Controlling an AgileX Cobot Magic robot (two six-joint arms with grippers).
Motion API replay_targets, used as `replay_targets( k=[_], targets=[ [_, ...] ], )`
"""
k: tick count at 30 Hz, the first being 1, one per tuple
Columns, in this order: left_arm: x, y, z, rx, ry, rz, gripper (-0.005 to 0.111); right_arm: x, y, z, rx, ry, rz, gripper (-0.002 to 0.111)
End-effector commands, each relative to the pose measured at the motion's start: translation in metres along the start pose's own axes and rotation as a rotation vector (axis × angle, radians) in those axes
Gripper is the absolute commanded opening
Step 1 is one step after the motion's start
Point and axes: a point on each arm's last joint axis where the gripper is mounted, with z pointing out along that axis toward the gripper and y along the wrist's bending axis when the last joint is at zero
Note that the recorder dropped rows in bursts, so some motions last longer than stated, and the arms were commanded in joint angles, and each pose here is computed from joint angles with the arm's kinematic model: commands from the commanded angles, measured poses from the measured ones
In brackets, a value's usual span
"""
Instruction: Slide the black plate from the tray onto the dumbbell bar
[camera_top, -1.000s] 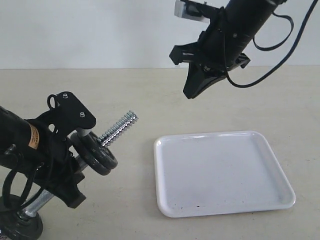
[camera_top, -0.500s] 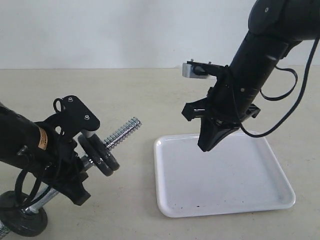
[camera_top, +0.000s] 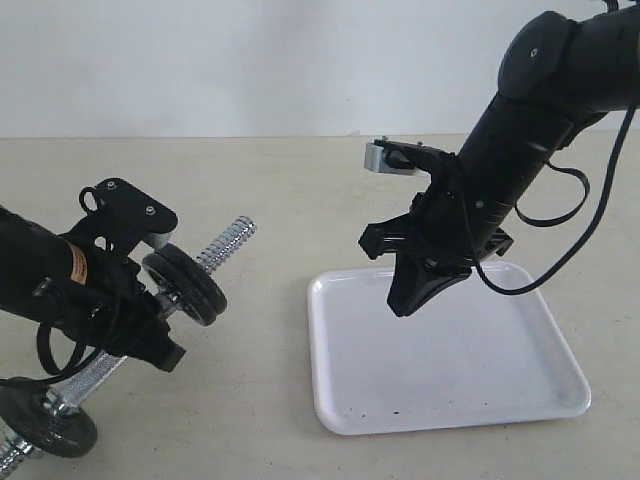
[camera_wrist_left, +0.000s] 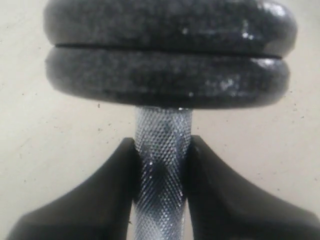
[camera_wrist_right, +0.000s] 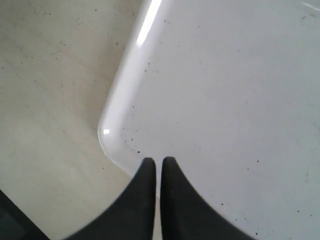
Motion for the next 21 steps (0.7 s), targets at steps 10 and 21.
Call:
replay_targets(
  k=[10, 21],
  targets=[
    [-0.042, 0.004, 0.005, 0.034, -0.319, -0.214, 0.004, 0.002, 0.005, -0.004, -0.044, -0.004, -0.039, 0.000],
    [-0.043, 0.004, 0.008, 0.075, -0.305, -0.479, 0.004, 0.002, 0.006, -0.004, -0.050, -0.001, -0.047, 0.000]
  ],
)
